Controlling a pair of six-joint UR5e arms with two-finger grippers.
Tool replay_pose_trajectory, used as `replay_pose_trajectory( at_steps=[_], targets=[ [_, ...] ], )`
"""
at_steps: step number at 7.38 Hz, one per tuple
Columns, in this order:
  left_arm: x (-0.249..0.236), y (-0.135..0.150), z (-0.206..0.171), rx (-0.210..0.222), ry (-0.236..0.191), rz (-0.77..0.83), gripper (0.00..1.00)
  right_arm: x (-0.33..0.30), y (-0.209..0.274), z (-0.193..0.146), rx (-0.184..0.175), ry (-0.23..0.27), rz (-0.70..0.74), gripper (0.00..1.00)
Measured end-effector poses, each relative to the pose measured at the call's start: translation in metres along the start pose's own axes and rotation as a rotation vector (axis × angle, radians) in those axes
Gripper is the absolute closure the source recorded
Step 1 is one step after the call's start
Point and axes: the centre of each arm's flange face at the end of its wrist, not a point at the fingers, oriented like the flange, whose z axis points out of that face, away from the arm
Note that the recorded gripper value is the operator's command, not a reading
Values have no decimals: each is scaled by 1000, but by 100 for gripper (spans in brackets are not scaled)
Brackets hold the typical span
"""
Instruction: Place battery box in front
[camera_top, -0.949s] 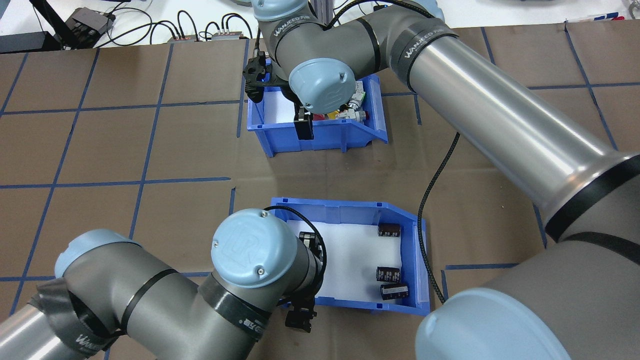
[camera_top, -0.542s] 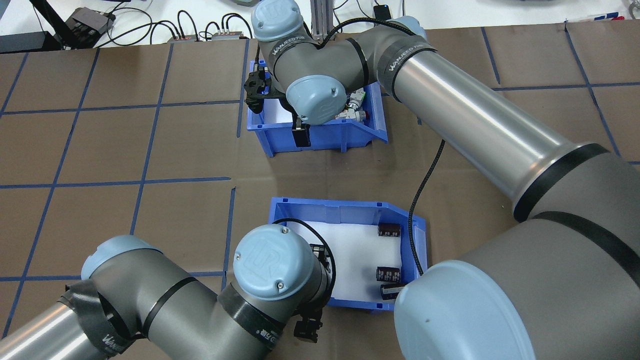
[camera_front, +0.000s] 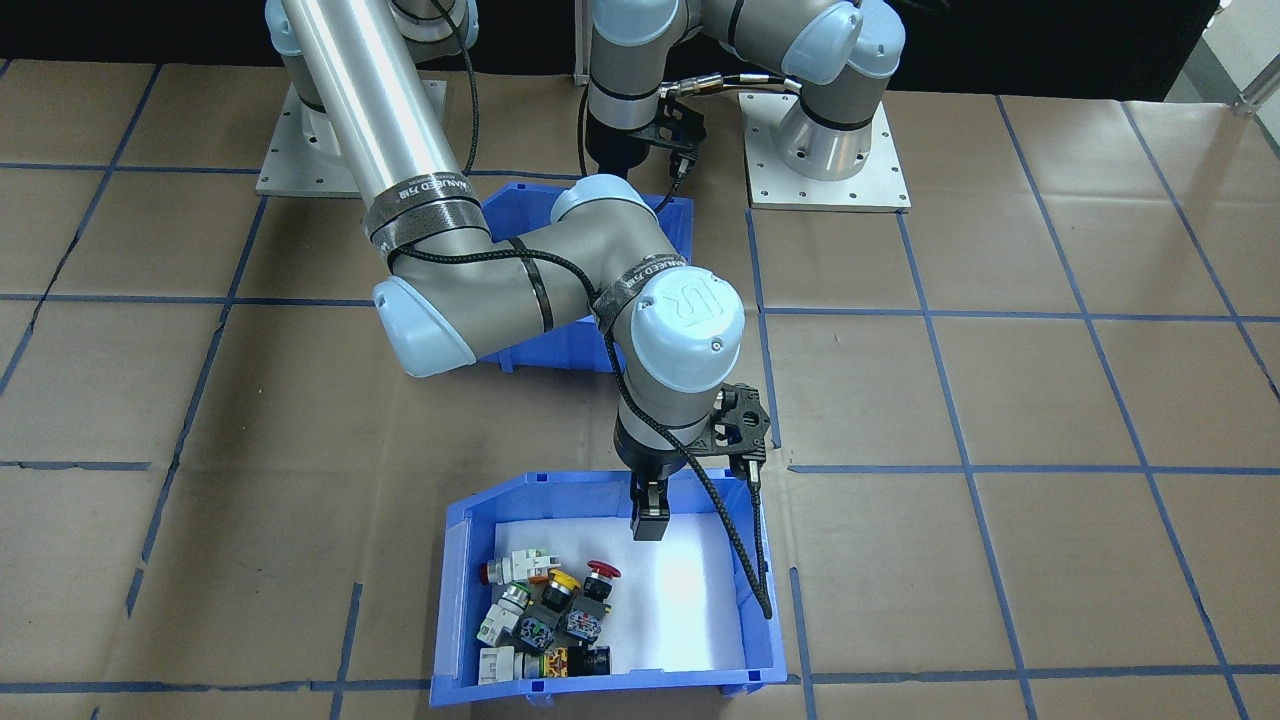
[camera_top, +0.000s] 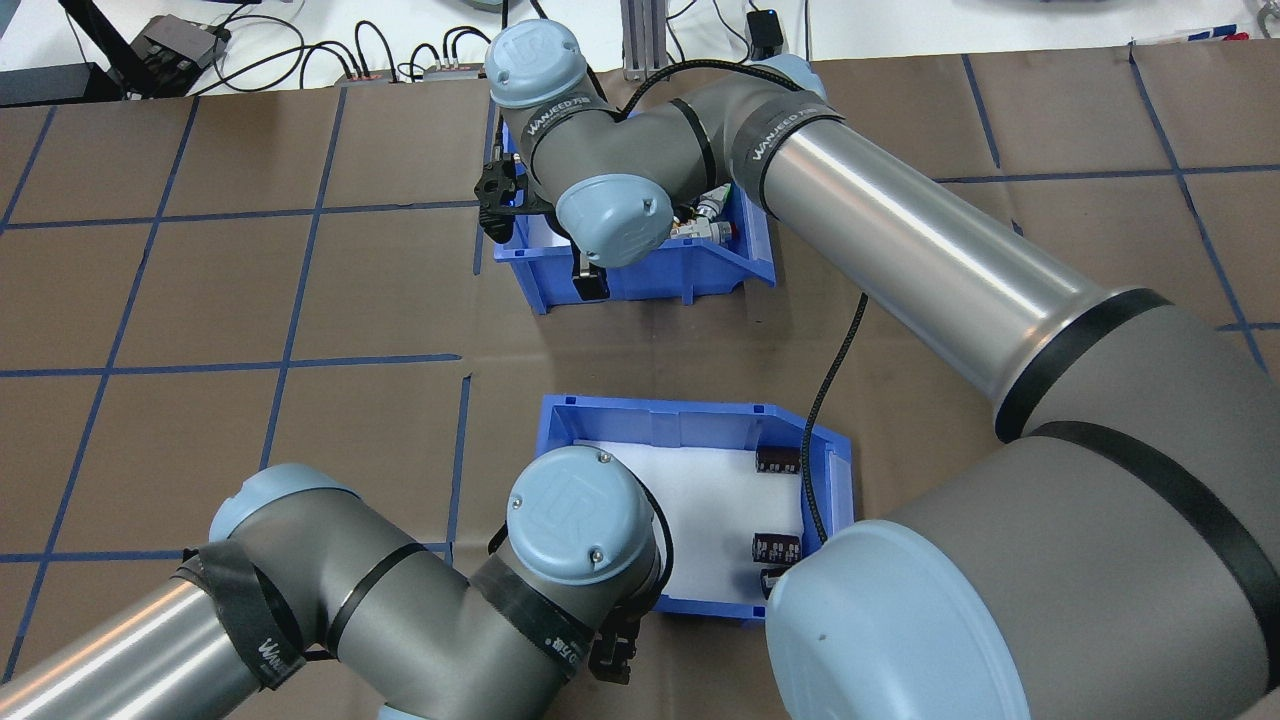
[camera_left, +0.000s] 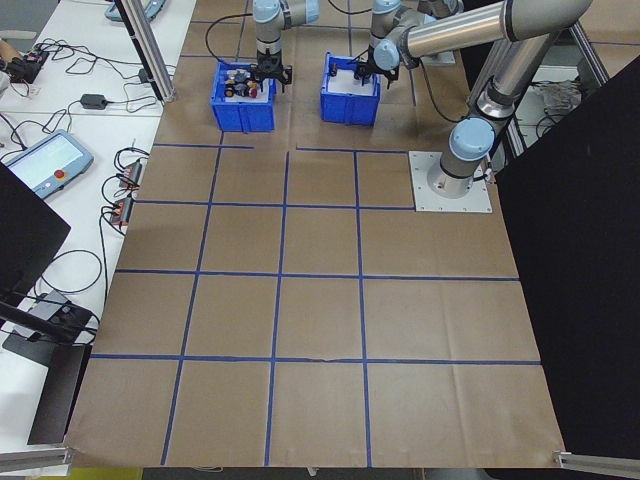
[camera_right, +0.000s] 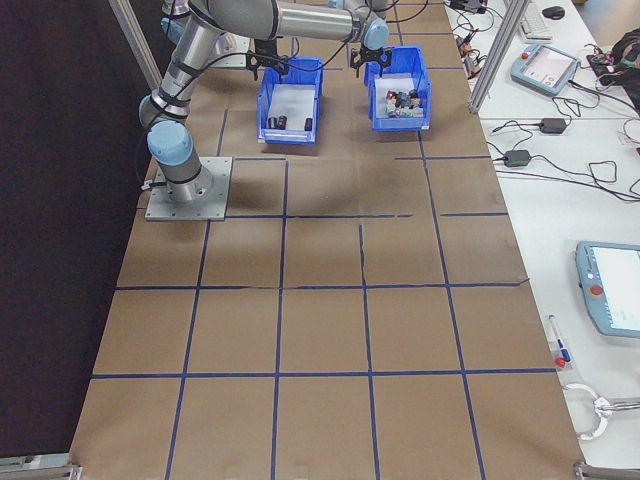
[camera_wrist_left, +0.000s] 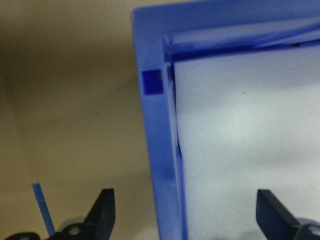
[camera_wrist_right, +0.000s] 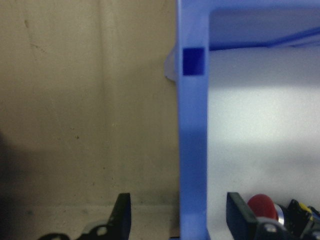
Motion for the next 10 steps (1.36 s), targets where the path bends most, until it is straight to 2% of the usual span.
replay_pose_trajectory(
  at_steps=[1, 2, 3, 5, 7, 10],
  targets=[
    [0, 1, 4, 1, -10, 3, 20, 1, 1, -5, 1, 7, -1, 99],
    [-2, 4, 8, 3, -17, 9, 38, 2, 2, -9, 3, 15, 1, 100],
    [-3, 7, 10, 5, -19, 12, 63, 4, 4, -18, 8, 27, 4, 100],
    [-1, 9, 11, -2, -9, 6, 100, 11, 19, -46, 19, 59, 17, 100],
    [2, 12, 8, -11, 9, 9, 100, 26, 62, -66, 5, 68, 44, 100],
    [9, 2, -18, -21, 75, 54, 100, 46, 153, -73, -97, 69, 87, 100]
  ],
)
